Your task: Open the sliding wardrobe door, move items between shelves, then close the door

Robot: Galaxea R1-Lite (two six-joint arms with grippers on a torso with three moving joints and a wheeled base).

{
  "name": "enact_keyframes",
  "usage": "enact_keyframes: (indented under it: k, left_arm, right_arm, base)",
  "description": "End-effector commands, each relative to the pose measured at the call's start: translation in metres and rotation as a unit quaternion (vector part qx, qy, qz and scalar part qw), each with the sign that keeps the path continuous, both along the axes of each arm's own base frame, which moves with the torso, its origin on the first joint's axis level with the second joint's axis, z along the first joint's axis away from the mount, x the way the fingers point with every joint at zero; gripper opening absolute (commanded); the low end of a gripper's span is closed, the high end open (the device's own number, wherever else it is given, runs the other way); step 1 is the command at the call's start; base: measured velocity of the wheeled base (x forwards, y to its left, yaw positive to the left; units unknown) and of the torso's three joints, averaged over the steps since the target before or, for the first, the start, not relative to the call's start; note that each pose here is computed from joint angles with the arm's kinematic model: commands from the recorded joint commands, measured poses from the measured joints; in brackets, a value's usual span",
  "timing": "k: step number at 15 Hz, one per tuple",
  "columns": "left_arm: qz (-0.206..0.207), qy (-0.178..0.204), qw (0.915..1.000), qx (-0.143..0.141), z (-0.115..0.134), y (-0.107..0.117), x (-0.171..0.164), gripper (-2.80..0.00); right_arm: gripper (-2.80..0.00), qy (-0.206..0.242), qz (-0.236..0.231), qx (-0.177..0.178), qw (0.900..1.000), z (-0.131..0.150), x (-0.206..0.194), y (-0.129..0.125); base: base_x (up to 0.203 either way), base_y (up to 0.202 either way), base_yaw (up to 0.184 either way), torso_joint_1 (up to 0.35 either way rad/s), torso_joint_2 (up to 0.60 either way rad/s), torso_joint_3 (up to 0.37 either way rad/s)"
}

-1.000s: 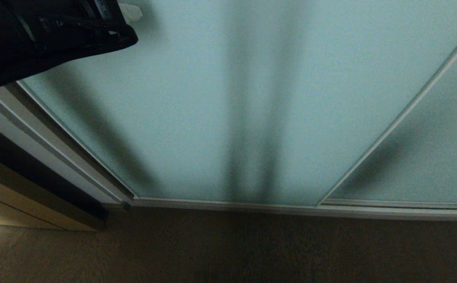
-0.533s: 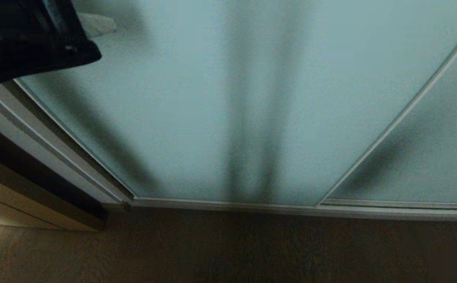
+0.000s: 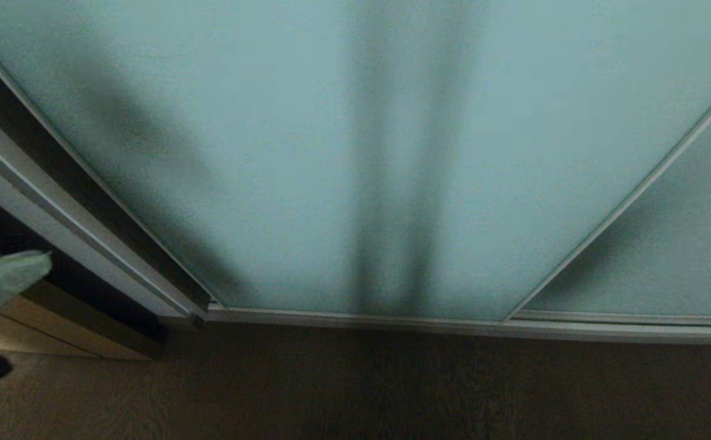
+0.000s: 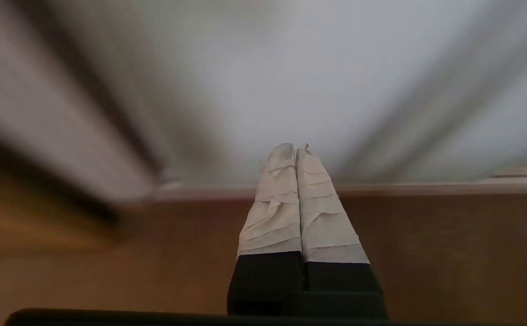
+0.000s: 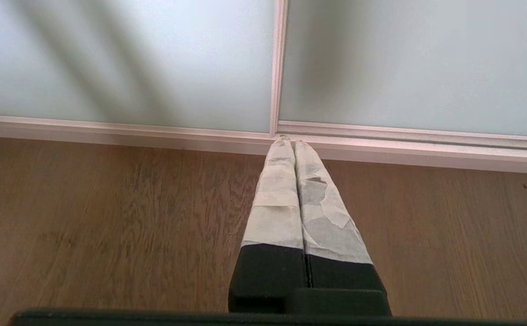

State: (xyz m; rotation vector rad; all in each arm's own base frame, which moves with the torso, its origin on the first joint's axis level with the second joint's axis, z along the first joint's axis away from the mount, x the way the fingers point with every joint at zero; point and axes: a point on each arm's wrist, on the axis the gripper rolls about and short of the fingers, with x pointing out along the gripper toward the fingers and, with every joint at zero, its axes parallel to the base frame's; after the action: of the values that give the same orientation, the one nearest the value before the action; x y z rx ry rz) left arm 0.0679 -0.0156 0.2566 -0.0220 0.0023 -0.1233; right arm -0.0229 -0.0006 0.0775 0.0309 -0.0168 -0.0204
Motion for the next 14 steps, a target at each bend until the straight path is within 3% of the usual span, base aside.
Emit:
enact_keyframes:
  k: [1,3,5,7,9,14]
  left_arm:
    - [0.025,-0.052,0.9983,-0.008,-0.019,0.014,-0.044,-2.80]
    - [0.041,-0.068,0.9967,0.019,-0.055,0.019,-0.068,-2.80]
    - [0.062,-0.058,0.9952,0.048,-0.094,0.020,-0.075,-2.80]
    - [0.106,-0.070,0.9906,0.050,-0.097,0.022,-0.075,-2.80]
    - [0.137,-0.049,0.9876,0.059,-0.102,0.021,-0.076,-2.80]
    - [0.119,-0.038,0.9905,0.057,-0.121,0.019,-0.080,-2.80]
  right_arm:
    - [-2.80,0.001,0.000,0.000,1.000,0.000,0.000,0.000]
    - [-2.80,0.001,0.000,0.000,1.000,0.000,0.000,0.000]
    - [-2.80,0.001,0.000,0.000,1.000,0.000,0.000,0.000]
    - [-2.80,0.001,0.000,0.000,1.000,0.000,0.000,0.000]
    - [-2.80,0.001,0.000,0.000,1.000,0.000,0.000,0.000]
    - [-2.80,0.001,0.000,0.000,1.000,0.000,0.000,0.000]
  base:
    - [0.000,0.000,0.000,0.000,0.00,0.000]
    - [0.000,0.000,0.000,0.000,0.00,0.000]
    - [0.000,0.000,0.000,0.000,0.00,0.000]
    - [0.000,0.000,0.000,0.000,0.00,0.000]
    - [0.000,0.000,0.000,0.000,0.00,0.000]
    - [0.000,0.000,0.000,0.000,0.00,0.000]
